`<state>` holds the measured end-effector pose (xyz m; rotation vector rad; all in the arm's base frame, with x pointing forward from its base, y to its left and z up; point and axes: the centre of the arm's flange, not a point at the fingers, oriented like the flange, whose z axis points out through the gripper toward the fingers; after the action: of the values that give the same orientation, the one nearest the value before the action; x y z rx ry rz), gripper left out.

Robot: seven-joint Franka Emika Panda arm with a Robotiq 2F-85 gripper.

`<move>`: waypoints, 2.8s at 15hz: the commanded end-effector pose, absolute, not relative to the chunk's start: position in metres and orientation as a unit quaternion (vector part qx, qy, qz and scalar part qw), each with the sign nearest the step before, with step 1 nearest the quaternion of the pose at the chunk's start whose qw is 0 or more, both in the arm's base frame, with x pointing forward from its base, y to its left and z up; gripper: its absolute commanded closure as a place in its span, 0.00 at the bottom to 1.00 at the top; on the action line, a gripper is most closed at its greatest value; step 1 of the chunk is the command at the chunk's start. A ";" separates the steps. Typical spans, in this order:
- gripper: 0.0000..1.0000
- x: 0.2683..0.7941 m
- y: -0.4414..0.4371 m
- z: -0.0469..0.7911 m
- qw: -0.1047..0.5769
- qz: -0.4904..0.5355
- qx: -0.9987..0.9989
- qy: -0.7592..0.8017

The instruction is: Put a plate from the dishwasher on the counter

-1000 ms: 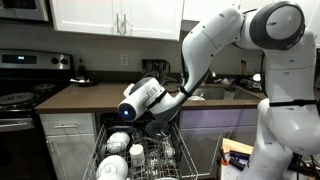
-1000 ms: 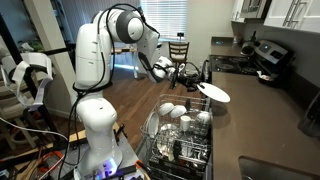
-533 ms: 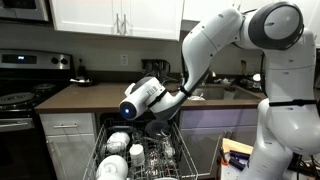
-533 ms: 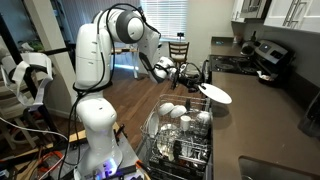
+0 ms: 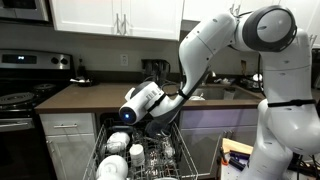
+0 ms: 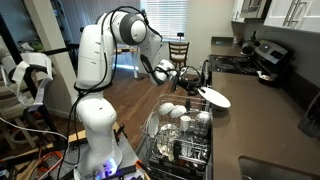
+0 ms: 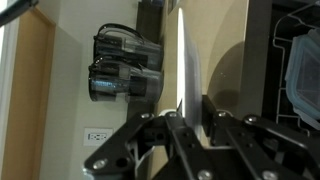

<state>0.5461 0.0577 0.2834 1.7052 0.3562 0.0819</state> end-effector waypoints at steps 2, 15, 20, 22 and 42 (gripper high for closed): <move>0.96 0.560 0.047 0.281 0.652 0.050 0.741 0.154; 0.96 0.586 0.025 0.273 0.632 0.100 0.752 0.159; 0.96 0.590 0.020 0.269 0.620 0.105 0.760 0.162; 0.96 0.592 0.020 0.267 0.619 0.106 0.761 0.164; 0.96 0.595 0.006 0.257 0.621 0.089 0.762 0.161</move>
<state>0.5885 0.0174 0.2516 1.7681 0.3837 0.1787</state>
